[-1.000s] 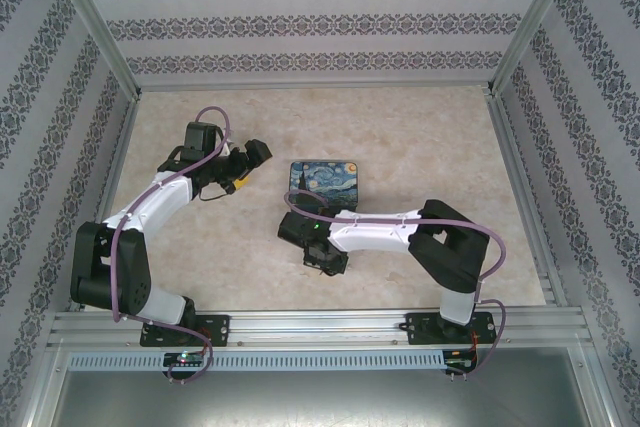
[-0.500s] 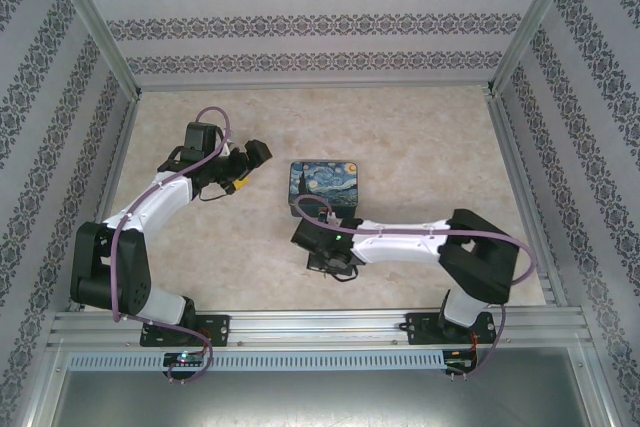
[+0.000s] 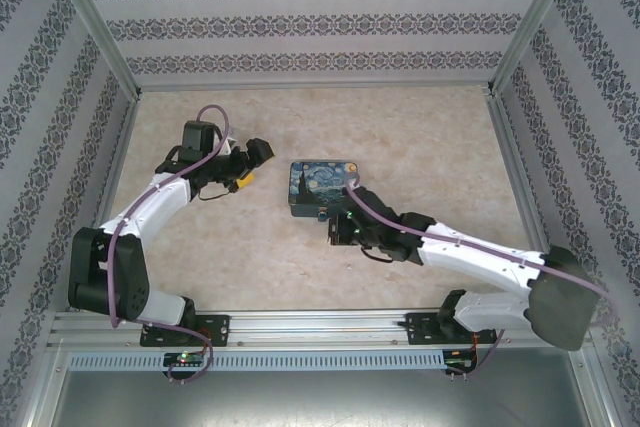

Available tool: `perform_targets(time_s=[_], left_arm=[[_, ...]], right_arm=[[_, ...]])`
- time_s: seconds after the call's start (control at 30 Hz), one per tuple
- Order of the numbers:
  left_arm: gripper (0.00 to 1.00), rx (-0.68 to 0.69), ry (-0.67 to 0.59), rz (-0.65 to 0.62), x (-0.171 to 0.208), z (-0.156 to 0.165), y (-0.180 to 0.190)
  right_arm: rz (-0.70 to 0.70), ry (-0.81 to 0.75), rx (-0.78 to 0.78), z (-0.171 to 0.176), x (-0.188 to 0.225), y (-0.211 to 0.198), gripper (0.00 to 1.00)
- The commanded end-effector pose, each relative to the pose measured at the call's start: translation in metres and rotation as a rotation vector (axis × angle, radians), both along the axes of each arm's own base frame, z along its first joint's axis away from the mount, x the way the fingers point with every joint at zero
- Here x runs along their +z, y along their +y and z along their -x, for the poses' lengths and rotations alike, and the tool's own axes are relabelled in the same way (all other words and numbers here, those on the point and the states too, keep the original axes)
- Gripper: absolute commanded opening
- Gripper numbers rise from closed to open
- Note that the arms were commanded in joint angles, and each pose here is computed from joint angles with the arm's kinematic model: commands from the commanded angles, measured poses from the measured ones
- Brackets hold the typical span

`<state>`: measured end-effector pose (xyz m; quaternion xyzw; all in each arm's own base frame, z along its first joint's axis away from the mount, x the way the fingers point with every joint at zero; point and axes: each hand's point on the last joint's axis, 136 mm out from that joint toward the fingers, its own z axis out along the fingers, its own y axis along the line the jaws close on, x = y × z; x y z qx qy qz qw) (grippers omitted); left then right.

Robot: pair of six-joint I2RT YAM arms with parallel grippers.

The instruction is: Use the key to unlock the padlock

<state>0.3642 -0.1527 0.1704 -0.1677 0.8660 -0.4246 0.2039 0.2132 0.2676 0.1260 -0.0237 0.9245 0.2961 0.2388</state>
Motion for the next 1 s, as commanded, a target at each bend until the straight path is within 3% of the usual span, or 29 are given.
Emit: perform_targets(time_s=[0.0, 0.27, 0.73, 0.97], left_arm=[[1.00, -0.050, -0.089, 0.086, 0.034, 0.000, -0.016], [0.98, -0.138, -0.079, 0.126, 0.038, 0.009, -0.059], [0.89, 0.051, -0.050, 0.353, 0.043, 0.003, -0.094], [0.75, 0.051, -0.095, 0.405, 0.050, -0.003, -0.109]], right_arm=[[-0.110, -0.131, 0.122, -0.008, 0.027, 0.003, 0.00], [-0.212, -0.135, 0.025, -0.041, 0.040, -0.026, 0.00], [-0.399, 0.021, -0.492, -0.086, 0.042, -0.044, 0.00], [-0.512, 0.075, -0.729, -0.100, 0.051, -0.053, 0.00]])
